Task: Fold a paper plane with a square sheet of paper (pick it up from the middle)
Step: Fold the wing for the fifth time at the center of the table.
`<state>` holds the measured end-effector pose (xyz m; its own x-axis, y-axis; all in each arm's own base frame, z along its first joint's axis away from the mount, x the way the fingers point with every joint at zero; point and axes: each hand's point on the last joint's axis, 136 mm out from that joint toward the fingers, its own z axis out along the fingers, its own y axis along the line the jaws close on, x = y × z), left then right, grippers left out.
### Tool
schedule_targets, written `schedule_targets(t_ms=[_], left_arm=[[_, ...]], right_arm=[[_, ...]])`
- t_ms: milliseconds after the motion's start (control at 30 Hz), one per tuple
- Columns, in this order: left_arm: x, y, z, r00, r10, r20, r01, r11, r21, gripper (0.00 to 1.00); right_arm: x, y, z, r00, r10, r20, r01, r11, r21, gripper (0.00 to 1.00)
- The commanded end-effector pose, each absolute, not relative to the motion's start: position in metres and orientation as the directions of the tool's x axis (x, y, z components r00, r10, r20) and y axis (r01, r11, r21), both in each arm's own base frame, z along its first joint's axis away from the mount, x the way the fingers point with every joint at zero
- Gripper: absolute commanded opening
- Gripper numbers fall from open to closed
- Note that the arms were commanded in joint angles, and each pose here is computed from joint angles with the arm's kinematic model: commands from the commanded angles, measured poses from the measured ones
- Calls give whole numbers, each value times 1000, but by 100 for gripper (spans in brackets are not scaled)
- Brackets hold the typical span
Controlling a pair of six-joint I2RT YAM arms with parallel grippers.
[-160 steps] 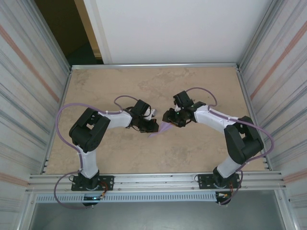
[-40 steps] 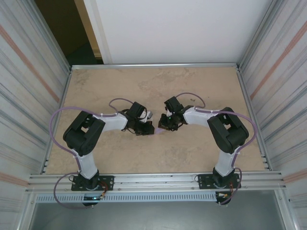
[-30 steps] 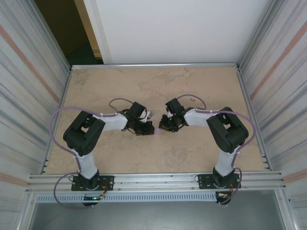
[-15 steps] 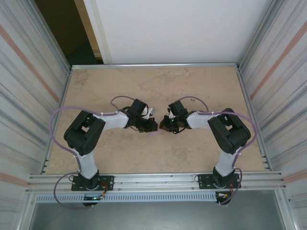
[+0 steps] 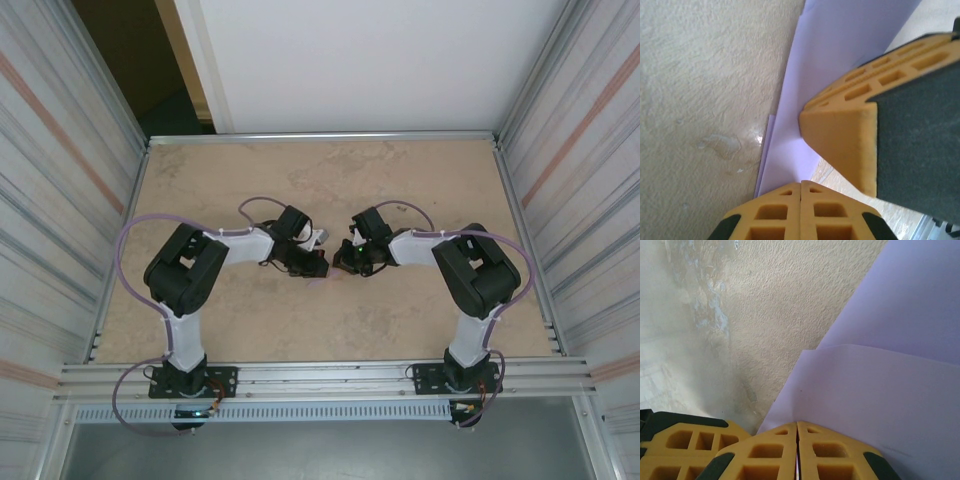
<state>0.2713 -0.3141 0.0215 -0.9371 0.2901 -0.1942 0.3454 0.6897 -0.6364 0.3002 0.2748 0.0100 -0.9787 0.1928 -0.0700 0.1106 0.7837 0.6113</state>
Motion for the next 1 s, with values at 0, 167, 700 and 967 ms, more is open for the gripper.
schedule_targets(t_ms=[0,167,700,967], left_arm=[[250,-294,11,-916,383,-120,374,708,-599,3],[245,-281,18,-892,434,-125,426,717,-552,2],[227,-240,9,-908,418,-31,383,798,-466,0],[225,-233,14,-920,388,-50,368,814,-449,0]], right_arm=[[261,209,-66,-967,250,49,253,918,305,8],[257,203,-73,-965,253,71,263,923,281,8],[255,201,-76,-964,254,83,267,925,270,8],[255,203,-75,-964,252,81,265,925,274,8]])
